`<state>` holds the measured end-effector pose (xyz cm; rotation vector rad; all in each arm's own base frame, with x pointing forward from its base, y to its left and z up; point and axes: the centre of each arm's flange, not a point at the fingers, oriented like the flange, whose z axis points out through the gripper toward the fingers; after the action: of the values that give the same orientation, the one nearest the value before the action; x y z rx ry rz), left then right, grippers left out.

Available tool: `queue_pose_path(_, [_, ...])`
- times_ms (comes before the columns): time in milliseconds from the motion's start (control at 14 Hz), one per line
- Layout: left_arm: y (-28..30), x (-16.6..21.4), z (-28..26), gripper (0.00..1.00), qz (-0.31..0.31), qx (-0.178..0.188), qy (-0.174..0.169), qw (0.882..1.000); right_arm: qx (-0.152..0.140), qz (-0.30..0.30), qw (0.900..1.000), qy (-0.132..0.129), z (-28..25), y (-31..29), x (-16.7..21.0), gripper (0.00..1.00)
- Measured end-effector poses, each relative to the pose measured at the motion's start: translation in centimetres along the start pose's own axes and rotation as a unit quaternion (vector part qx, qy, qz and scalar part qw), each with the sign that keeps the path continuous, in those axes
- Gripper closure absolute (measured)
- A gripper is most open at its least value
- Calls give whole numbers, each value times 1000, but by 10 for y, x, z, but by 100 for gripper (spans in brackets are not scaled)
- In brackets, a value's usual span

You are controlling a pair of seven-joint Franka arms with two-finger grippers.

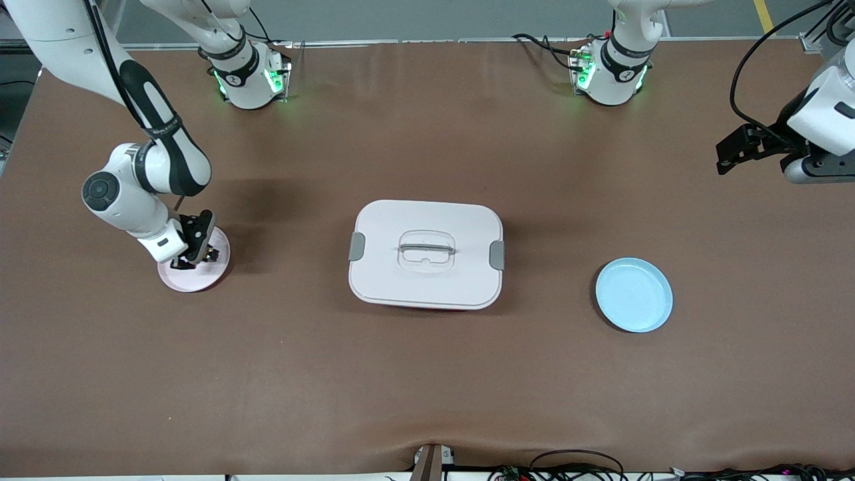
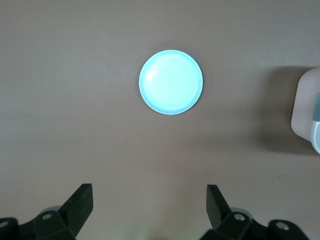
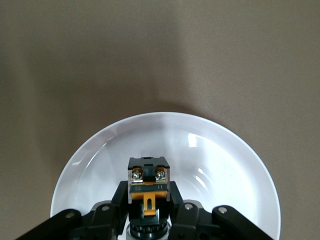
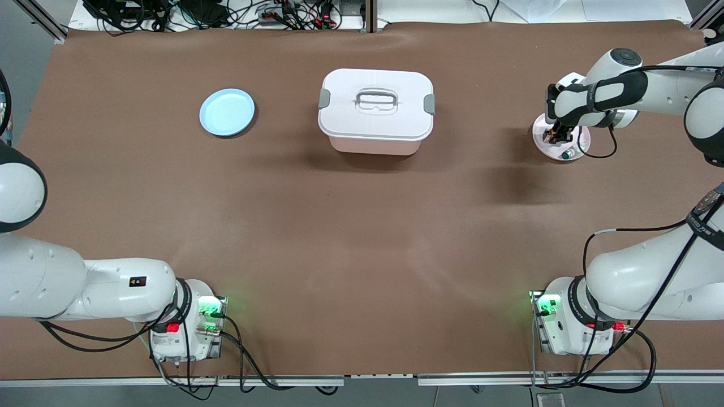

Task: Transfer orange switch to right arm and place
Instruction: 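Lower the switch onto the white plate and open the right gripper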

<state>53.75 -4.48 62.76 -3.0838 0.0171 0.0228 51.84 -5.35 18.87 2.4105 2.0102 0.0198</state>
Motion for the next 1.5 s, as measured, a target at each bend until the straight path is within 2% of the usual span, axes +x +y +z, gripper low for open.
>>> queue_pose_path(71, [0,0,0,0,0,0,0,1000,0,0,1000,0,0,0,0,64])
queue_pose_path(143, [0,0,0,0,0,0,0,1000,0,1,1000,0,0,0,-1,59])
queue_pose_path(571, [5,6,-3,0,3,-7,11,1000,-1,0,1000,0,-3,2,-1,1])
queue_pose_path(929, [9,16,7,0,6,-16,9,1000,15,9,1000,-3,-42,15,1,0])
queue_pose_path(1143, [9,18,8,0,6,-17,9,1000,22,94,995,-6,-72,26,2,0])
queue_pose_path(1286, [10,18,7,0,7,-17,10,1000,21,188,982,-8,-85,31,2,0])
queue_pose_path(1357, [10,18,7,0,7,-17,10,1000,19,246,969,-9,-89,33,2,0])
queue_pose_path(1500, [11,18,6,0,7,-17,11,1000,18,369,929,-11,-91,35,2,0])
